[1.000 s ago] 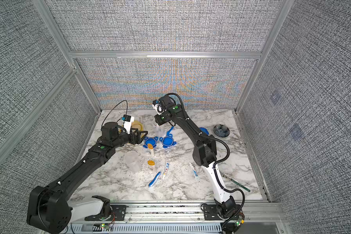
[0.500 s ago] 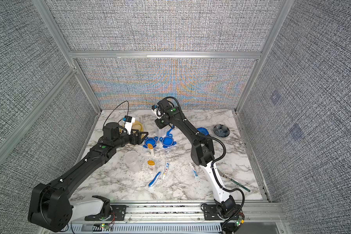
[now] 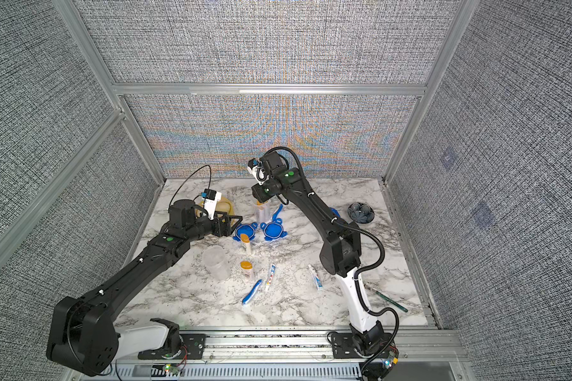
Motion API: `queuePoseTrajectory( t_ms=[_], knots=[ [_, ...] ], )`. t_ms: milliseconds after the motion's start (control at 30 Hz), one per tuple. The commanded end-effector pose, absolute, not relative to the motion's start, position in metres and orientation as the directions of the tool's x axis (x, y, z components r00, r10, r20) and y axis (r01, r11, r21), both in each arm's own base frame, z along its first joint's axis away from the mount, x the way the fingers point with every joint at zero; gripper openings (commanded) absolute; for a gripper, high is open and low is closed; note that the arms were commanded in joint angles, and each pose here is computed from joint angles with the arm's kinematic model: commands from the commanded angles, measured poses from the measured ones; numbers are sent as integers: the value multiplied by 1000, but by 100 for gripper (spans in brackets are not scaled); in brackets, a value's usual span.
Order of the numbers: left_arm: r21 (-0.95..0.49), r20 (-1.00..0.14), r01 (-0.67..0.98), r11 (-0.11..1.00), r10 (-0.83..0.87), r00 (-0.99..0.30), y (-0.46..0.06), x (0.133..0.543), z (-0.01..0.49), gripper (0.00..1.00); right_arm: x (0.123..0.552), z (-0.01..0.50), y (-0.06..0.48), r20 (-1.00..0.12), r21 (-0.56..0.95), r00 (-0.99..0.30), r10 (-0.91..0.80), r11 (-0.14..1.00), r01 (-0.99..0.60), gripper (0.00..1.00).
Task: Pack away toiletry kits
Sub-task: Place the toiletry item into the container.
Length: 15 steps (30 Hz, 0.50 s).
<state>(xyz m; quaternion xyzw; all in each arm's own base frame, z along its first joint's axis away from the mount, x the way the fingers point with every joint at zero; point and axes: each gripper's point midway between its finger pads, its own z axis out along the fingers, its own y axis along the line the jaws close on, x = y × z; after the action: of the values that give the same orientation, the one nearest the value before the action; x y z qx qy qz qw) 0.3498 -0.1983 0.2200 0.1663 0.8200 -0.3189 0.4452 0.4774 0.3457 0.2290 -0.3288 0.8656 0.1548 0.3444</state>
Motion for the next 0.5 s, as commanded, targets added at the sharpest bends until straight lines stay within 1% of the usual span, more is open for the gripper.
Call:
queuePoseTrajectory(
  t_ms=[0,100,167,300,467],
  knots=[
    [-359,-853,587,726,0,-522,-201,350,225,83,473,242,331,-701,56,-579,-417,777,-627,50],
    [-352,-861,605,714,6,-509,-203,349,227,83,462,242,306,-681,88,-631,-371,814,-574,50],
    [-351,-862,621,701,18,-506,-206,347,226,83,448,236,294,-662,130,-660,-354,814,-566,50],
    [-348,-862,644,681,37,-506,-210,344,224,83,406,219,277,-613,219,-700,-366,773,-596,50],
    [-346,-862,650,677,44,-505,-212,342,222,83,357,191,274,-503,335,-754,-423,709,-621,50]
  ],
)
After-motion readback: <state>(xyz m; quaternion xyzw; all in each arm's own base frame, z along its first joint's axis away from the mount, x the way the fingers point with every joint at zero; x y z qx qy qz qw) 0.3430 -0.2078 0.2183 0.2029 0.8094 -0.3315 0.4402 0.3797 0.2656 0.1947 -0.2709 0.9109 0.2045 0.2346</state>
